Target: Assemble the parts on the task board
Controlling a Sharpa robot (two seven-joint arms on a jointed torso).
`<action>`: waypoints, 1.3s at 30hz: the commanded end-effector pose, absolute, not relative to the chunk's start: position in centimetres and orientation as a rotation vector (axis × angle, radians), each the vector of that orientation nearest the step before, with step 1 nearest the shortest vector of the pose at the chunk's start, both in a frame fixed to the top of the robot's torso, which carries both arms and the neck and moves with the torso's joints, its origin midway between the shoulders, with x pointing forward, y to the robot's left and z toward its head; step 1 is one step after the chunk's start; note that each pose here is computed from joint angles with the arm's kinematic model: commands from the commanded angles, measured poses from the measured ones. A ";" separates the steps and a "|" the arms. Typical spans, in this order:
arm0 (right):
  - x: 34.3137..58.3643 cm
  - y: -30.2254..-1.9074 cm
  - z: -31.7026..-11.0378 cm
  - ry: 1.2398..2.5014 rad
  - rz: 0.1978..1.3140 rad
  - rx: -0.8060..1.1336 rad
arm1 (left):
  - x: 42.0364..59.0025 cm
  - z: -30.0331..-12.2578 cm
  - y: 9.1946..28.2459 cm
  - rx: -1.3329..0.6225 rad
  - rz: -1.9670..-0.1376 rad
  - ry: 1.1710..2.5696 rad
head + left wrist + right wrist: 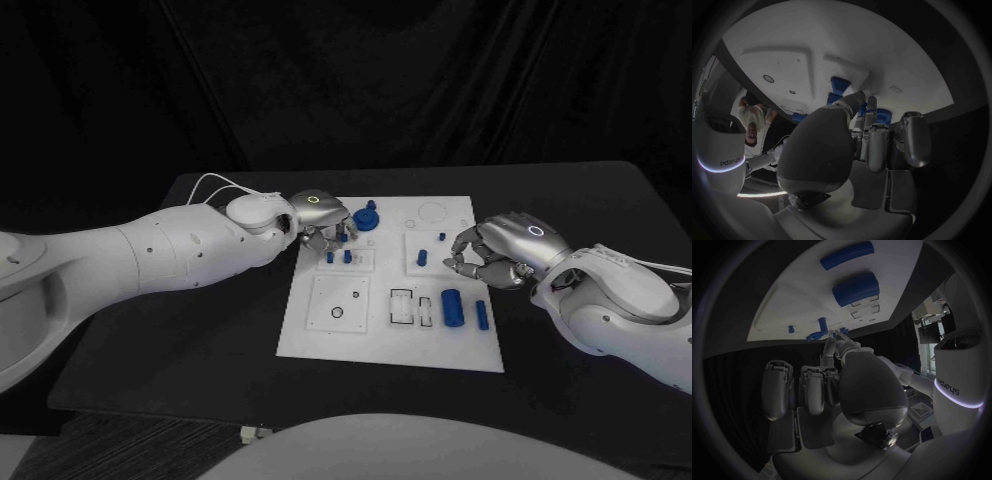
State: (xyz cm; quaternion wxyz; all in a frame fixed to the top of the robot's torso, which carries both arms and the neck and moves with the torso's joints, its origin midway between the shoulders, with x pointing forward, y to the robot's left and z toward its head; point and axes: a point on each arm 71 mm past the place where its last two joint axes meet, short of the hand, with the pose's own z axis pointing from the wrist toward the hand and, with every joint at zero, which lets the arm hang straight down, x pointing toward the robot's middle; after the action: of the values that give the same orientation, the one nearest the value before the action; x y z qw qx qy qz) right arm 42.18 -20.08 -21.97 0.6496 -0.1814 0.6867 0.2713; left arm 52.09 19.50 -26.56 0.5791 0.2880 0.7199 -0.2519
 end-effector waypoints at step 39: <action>44.1 -22.0 -15.6 1.357 0.560 -0.355 | 50.9 -17.2 26.9 0.590 -0.514 1.415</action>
State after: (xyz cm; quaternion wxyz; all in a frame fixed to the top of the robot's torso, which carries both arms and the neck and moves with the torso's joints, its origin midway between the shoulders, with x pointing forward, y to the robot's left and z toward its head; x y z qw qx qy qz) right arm 43.89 -21.71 -16.10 0.7084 -0.1777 0.6336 0.2553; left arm 51.04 27.23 -17.58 0.6787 0.2626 0.6484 -0.2236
